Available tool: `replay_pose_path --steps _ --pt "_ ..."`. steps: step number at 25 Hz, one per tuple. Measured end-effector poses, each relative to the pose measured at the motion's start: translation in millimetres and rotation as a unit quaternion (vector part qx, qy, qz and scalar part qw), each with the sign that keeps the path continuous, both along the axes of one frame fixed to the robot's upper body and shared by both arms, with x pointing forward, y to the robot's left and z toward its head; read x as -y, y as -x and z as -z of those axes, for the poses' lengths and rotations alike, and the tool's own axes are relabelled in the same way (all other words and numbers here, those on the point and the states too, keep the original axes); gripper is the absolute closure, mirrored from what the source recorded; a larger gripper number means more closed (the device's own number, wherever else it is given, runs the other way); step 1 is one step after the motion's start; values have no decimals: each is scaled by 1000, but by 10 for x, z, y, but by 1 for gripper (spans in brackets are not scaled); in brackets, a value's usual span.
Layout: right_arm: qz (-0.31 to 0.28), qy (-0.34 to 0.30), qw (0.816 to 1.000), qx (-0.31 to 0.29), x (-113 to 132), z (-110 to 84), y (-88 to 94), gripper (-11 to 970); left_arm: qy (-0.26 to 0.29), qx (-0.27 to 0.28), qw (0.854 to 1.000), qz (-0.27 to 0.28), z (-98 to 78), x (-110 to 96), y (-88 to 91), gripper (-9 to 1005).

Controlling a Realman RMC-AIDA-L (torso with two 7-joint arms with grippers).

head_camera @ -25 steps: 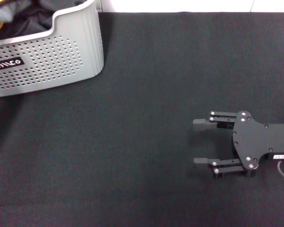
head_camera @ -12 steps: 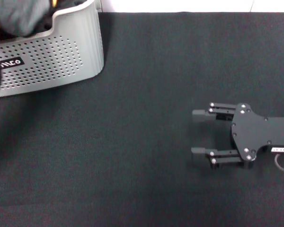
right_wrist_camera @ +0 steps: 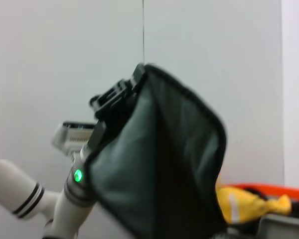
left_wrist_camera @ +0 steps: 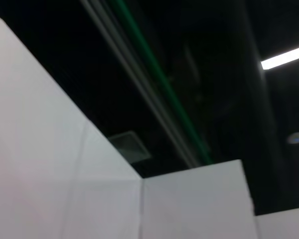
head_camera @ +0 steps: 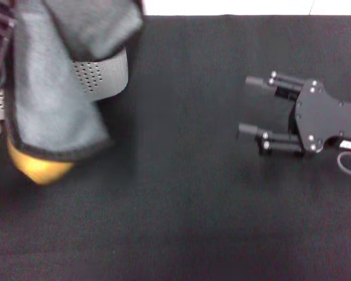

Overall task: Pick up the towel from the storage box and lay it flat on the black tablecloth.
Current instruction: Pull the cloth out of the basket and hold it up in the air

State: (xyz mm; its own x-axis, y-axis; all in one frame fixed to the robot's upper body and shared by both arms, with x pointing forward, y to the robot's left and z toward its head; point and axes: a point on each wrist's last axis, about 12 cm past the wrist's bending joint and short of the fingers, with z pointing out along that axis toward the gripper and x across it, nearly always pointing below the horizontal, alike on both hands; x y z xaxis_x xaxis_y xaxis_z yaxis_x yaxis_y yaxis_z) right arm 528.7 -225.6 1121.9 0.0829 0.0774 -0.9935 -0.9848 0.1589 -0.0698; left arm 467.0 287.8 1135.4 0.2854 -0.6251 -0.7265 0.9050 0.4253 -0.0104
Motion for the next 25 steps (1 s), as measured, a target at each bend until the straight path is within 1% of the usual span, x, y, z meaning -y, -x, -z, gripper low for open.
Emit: replay_pose_path --steps 3,12,17,25 --pt "0 -27 1000 13 -49 -80 -31 215 -5 1 1000 15 -3 57 -11 976" --pt "-22 -45 998 29 -199 -197 -101 246 -17 -18 999 29 94 140 2 976" --pt "-29 -48 998 37 -251 -249 -144 263 -48 -23 997 57 143 224 -4 976" --pt "-46 -45 997 31 -380 -268 -204 290 -90 -5 992 88 155 381 -69 976"
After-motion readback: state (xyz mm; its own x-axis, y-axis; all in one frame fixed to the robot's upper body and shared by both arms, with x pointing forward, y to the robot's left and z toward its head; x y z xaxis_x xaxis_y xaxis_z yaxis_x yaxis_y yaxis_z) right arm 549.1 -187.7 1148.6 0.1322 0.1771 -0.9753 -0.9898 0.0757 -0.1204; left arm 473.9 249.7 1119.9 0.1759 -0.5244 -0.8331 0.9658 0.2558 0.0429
